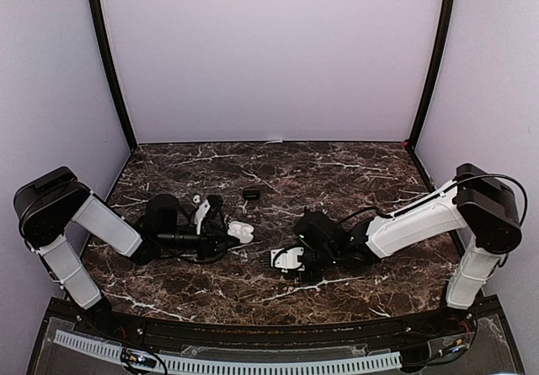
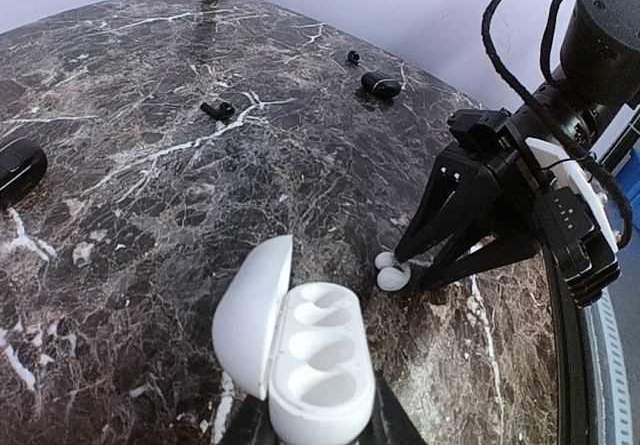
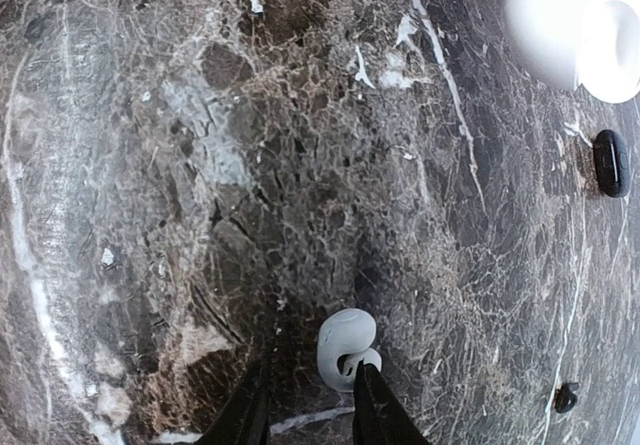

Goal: Insert the wireless bluetooth earbuds into the charging case
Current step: Pick up the right earbud from the center of the board.

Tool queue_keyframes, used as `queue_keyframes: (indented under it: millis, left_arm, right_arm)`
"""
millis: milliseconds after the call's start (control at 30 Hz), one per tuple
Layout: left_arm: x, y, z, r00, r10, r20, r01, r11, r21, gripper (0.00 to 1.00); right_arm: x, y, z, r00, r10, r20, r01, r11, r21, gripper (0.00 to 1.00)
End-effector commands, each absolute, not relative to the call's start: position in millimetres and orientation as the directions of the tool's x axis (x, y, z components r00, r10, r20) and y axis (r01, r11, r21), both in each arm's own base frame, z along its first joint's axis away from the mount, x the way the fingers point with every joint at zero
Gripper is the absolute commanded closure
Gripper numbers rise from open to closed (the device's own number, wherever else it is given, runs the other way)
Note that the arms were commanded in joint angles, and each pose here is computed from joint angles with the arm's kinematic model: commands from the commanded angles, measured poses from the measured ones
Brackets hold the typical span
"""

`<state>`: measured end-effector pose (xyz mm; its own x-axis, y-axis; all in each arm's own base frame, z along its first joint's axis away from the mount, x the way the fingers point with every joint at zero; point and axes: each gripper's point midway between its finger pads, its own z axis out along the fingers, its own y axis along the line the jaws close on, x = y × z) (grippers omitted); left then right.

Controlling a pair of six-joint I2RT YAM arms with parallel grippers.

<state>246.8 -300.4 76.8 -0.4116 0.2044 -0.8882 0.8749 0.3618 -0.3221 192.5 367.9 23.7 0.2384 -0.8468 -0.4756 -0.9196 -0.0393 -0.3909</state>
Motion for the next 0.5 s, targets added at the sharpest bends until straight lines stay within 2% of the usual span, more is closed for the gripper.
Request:
queue_keyframes:
  millis: [0, 333, 467]
  left_arm:
    - [250, -304, 95, -0.364, 0.183, -0.913, 0.893, 0.346, -0.287, 0.94]
    - [251, -304, 95, -0.371, 0.183, -0.911, 0.890, 0.351, -0.292, 0.94]
    - [251, -304, 95, -0.372, 0.184, -0.910, 0.889, 0.353, -0.293, 0.94]
  right_arm:
    - [197, 372, 18, 0.259, -0.852, -0.455, -0.907, -0.053, -0.417, 0.72]
    - [205, 375, 18, 0.272, -0.852, -0.448, -0.894, -0.053, -0.444, 0.72]
    - [207, 377, 20, 0.275, -0.847, -0.456, -0.892, -0.048, -0.449, 0.77]
